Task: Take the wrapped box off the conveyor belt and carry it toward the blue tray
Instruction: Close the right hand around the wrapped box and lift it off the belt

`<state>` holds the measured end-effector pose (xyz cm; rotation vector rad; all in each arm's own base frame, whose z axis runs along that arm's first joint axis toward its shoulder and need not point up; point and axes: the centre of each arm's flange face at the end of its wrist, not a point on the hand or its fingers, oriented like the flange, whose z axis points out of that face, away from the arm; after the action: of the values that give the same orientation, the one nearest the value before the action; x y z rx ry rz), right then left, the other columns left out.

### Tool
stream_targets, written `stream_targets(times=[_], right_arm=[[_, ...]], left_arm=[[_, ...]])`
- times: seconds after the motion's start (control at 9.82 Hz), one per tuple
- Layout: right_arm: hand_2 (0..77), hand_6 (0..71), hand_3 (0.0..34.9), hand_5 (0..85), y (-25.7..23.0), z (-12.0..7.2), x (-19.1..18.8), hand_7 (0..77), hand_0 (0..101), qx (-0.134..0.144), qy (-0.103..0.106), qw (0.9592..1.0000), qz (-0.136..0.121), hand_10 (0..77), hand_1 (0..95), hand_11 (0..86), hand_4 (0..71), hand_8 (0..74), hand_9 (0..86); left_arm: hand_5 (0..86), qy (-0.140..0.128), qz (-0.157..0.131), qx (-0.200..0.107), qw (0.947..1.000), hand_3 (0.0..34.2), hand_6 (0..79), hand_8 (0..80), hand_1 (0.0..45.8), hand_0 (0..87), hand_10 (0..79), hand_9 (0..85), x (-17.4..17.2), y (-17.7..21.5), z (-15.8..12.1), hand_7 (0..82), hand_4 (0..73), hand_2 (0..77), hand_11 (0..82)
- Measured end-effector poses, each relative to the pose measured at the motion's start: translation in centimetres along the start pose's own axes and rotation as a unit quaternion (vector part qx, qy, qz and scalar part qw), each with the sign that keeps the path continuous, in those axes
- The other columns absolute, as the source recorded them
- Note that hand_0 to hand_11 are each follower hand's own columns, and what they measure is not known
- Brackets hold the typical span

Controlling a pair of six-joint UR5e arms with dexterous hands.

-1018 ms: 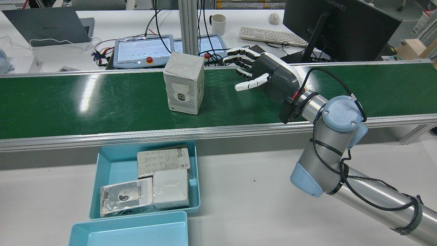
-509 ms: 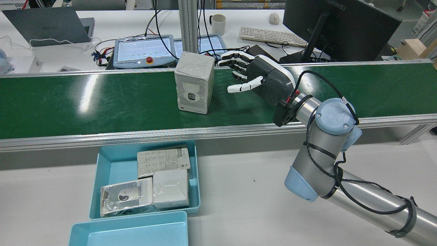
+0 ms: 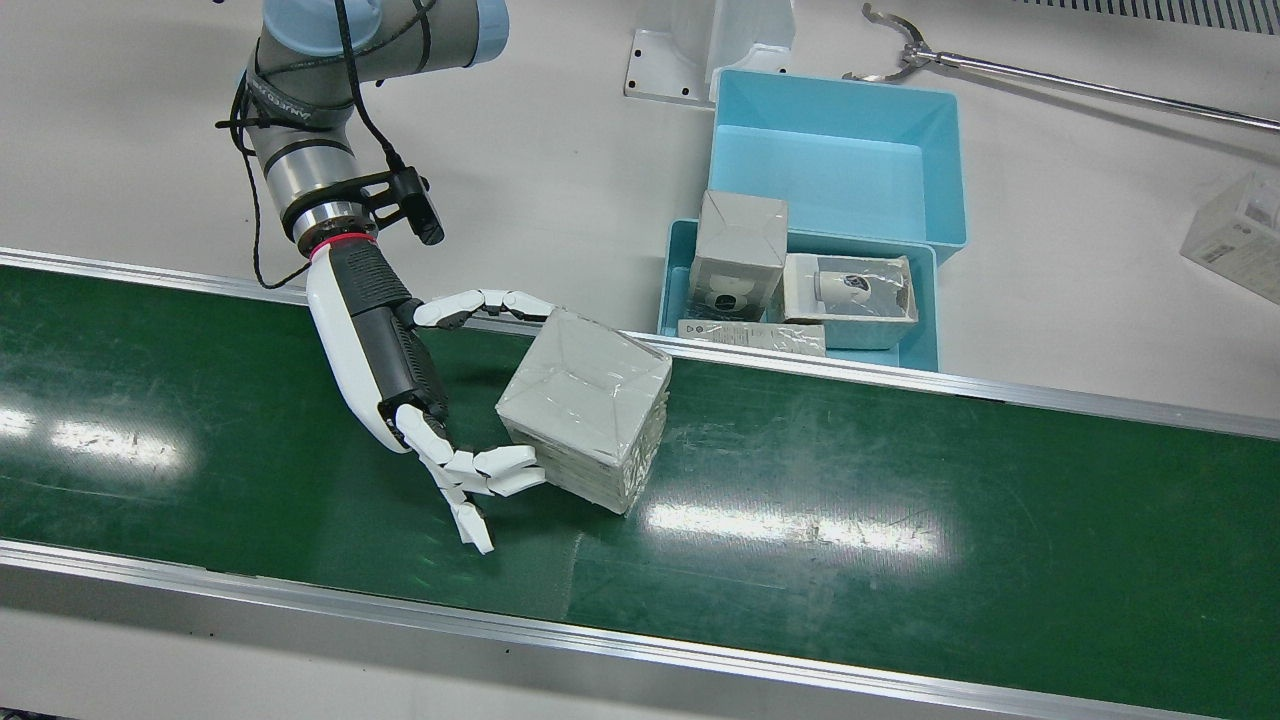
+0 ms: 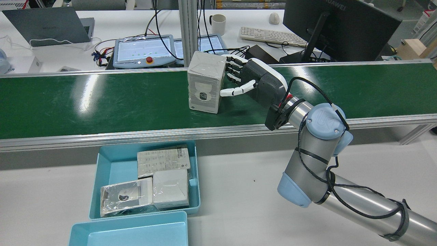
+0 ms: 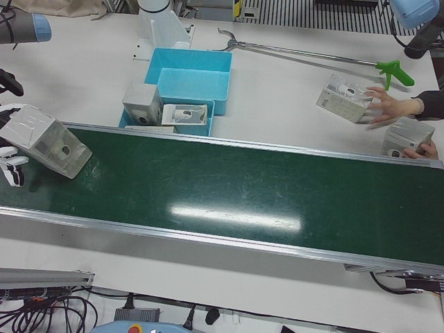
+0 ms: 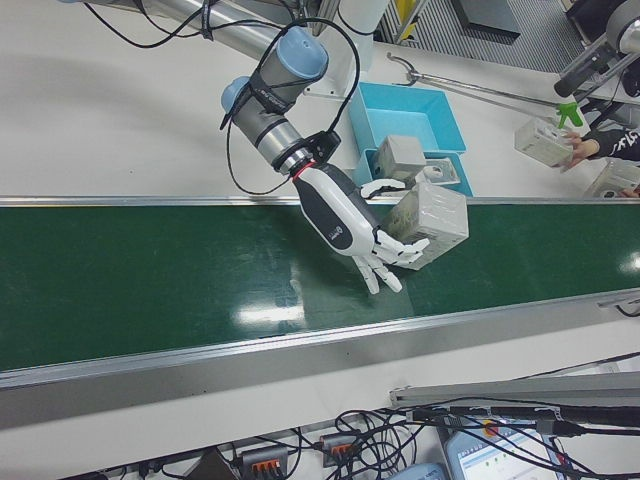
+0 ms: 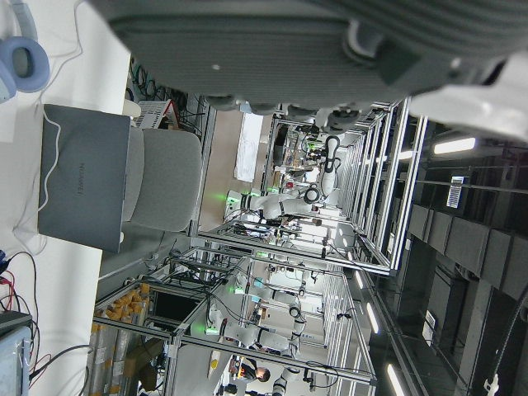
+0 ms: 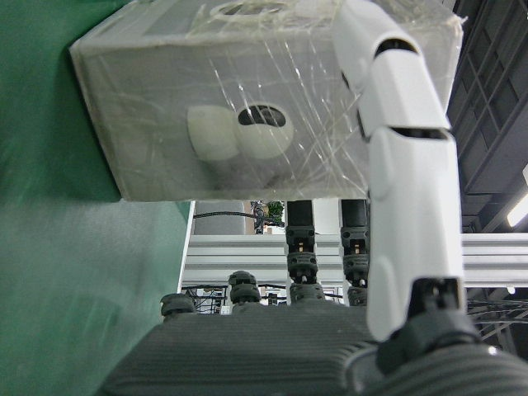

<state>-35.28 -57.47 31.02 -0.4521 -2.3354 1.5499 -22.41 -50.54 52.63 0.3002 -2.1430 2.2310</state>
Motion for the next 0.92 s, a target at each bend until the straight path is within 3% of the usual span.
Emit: stream_targets(times=[0.71,0.92], right_arm=[[21.3,7.6,20.3,31.1,0.66,0.45,0.34,29.5,50,-0.003,-0.007,1.0,0.001,0.0,18.5,1.6,14.2,1.6,8.2],[24.5,7.1,23.0,31.1,0.59,0.41,0.27,28.9,50,0.0,-0.007,1.0,0.001,0.0,19.1,1.6,14.2,1.6,8.2]], left_arm=[[1.1,0.0,0.0,0.0,1.0,0.0,0.0,0.5,0.0,0.0,0.0,0.0,0.0,0.0,0.0,0.5,0.0,0.5,0.0],[1.1,0.0,0.0,0.0,1.0,0.0,0.0,0.0,0.0,0.0,0.5,0.0,0.0,0.0,0.0,0.0,0.0,0.5,0.0]])
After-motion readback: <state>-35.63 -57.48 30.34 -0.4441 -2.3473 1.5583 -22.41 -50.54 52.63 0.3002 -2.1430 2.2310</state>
